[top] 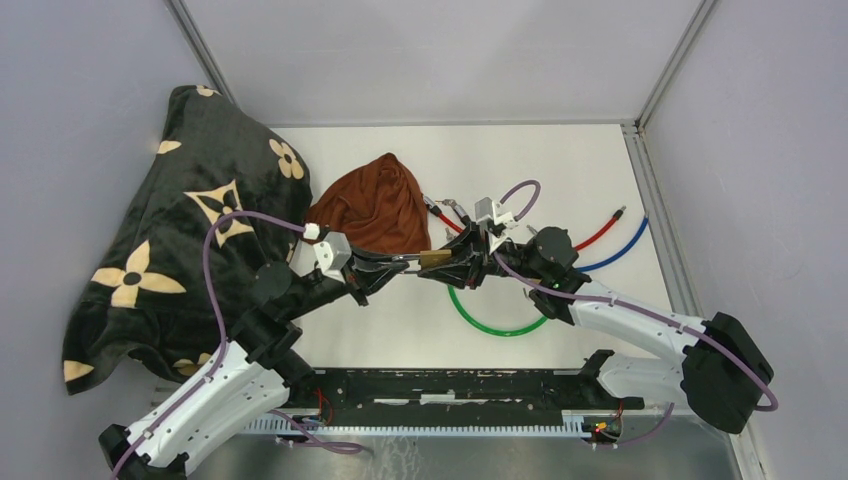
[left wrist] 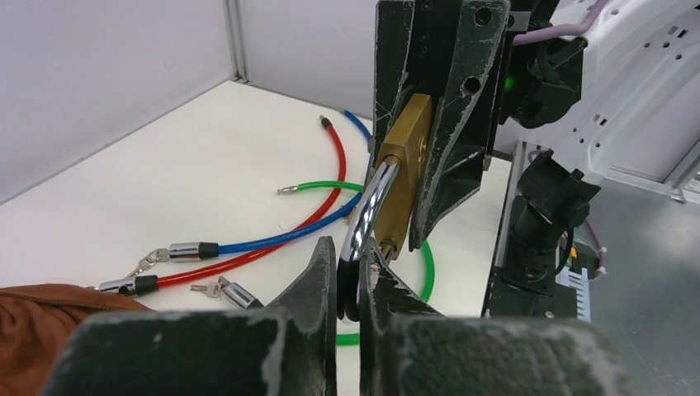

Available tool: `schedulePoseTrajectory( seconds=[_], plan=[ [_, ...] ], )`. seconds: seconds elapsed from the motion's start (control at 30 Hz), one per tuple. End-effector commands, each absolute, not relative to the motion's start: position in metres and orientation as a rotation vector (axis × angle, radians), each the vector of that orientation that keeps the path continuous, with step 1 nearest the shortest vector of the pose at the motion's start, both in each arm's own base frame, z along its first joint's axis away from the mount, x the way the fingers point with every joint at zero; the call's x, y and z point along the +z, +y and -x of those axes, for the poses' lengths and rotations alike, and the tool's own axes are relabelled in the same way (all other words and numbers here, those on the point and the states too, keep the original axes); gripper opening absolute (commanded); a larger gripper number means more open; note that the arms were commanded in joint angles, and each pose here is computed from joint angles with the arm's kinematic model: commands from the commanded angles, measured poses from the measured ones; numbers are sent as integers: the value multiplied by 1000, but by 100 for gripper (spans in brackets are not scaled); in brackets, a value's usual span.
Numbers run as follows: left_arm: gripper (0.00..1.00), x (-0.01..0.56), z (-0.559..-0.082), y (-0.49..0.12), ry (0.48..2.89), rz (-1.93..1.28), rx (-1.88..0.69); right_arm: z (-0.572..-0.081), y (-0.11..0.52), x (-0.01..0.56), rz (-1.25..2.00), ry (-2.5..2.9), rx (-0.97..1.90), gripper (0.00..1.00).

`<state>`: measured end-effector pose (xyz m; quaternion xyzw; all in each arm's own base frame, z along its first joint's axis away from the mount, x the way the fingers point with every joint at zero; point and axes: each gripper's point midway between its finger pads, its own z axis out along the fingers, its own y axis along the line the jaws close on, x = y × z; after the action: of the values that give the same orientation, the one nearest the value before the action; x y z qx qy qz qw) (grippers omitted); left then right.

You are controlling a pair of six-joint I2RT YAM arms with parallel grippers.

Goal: Lock with the key
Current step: Lock the lock.

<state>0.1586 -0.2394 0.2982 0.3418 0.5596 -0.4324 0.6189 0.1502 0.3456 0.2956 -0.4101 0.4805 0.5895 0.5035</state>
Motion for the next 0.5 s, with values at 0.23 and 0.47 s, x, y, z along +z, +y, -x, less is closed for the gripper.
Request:
schedulePoseTrajectory(
  seconds=[0.23,0.47],
  plan=[
    [2,284,-116,-277,1297,-915,-1269,-150,366,329,968,1038,1402,0],
    [2,290,-103,-287,1250,-968,-1314,-167,377,311,979,1099,1342,0]
  ],
)
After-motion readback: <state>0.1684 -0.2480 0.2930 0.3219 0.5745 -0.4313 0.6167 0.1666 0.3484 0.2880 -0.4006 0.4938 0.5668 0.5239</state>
